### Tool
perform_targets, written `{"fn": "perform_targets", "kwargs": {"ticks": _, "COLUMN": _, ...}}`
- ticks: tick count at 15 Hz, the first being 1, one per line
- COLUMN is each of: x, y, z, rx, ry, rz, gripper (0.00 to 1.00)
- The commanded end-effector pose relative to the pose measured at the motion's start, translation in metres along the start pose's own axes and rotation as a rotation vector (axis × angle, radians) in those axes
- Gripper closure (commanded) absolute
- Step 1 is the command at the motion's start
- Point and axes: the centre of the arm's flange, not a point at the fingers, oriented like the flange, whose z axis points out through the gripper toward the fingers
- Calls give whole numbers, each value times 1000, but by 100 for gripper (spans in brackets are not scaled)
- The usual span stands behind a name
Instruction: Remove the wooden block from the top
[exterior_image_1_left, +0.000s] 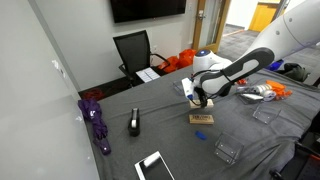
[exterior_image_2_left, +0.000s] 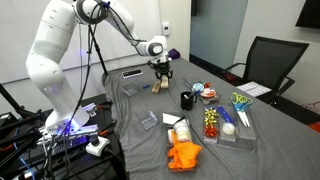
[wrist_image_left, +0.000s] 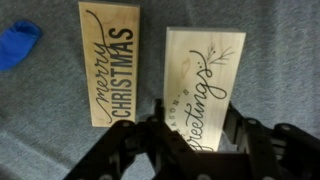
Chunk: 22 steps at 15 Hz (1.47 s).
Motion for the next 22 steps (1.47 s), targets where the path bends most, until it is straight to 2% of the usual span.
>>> {"fn": "perform_targets", "kwargs": {"ticks": 1, "x": 0, "y": 0, "z": 0, "rx": 0, "ry": 0, "rz": 0, "gripper": 43}}
{"fn": "perform_targets", "kwargs": {"ticks": 2, "x": 0, "y": 0, "z": 0, "rx": 0, "ry": 0, "rz": -1, "gripper": 43}}
{"fn": "perform_targets", "kwargs": {"ticks": 3, "x": 0, "y": 0, "z": 0, "rx": 0, "ry": 0, "rz": -1, "gripper": 68}}
{"fn": "perform_targets", "kwargs": {"ticks": 8, "x": -2, "y": -7, "z": 24, "rx": -6, "ry": -18, "rz": 67, "gripper": 68}}
{"fn": "perform_targets", "kwargs": {"ticks": 14, "x": 0, "y": -11, "z": 52, "rx": -53, "ry": -32, "rz": 46, "gripper": 68}}
{"fn": "perform_targets", "kwargs": {"ticks": 15, "x": 0, "y": -12, "z": 52, "rx": -61, "ry": -41, "rz": 43, "gripper": 18}}
{"fn": "perform_targets", "kwargs": {"ticks": 16, "x": 2, "y": -13, "z": 53, "rx": -72, "ry": -43, "rz": 47, "gripper": 17}}
{"fn": "perform_targets", "kwargs": {"ticks": 19, "x": 7, "y": -15, "z": 42, "rx": -75, "ry": -78, "rz": 47, "gripper": 1}}
{"fn": "perform_targets", "kwargs": {"ticks": 22, "x": 12, "y": -17, "z": 28, "rx": -67, "ry": -105, "rz": 45, "gripper": 0}}
